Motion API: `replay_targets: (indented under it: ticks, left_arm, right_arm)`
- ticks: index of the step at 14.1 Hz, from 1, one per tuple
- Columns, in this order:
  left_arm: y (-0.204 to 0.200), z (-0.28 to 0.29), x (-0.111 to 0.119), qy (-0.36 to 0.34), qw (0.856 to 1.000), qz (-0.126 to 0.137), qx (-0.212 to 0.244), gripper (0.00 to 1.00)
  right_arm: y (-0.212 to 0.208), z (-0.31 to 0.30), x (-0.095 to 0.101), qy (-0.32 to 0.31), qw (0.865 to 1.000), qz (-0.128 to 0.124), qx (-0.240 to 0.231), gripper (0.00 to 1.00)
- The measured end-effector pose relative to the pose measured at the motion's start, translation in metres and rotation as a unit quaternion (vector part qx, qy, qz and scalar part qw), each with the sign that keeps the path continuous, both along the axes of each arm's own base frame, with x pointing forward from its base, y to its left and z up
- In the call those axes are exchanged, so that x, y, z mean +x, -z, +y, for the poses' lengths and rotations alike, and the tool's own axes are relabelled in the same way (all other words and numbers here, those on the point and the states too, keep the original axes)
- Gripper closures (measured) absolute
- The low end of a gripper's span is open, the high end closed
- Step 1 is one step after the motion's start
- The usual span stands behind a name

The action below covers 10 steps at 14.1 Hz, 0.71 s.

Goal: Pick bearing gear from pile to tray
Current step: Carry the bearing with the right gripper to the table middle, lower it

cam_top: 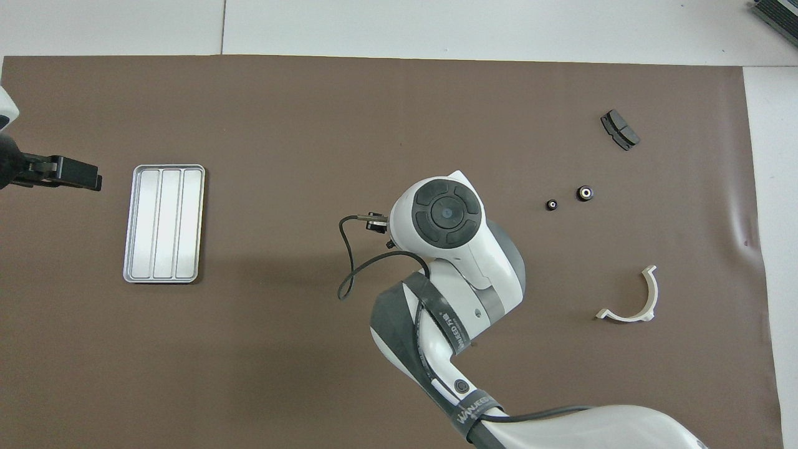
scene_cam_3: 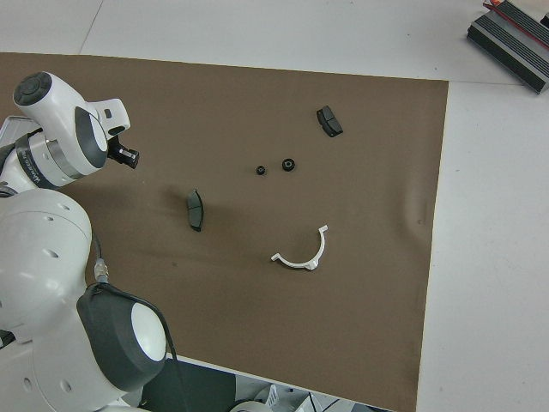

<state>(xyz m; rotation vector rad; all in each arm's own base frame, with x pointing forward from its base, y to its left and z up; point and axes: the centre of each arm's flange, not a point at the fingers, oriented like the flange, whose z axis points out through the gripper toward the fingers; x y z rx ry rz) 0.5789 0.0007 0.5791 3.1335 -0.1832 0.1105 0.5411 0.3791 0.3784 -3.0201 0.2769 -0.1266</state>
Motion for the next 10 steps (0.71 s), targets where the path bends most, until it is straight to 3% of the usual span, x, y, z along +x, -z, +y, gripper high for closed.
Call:
replay_targets:
  ticks: [4, 10]
  left_arm:
    - [0.000, 0.000, 0.000, 0.000, 1.000, 0.000, 0.000, 0.00]
    - [0.000, 0.000, 0.000, 0.000, 1.000, 0.000, 0.000, 0.00]
  right_arm:
    - [0.048, 0.039, -0.015, 0.002, 1.000, -0.001, 0.005, 0.67]
    - [0.068, 0.044, -0.018, 0.000, 1.000, 0.006, 0.000, 0.67]
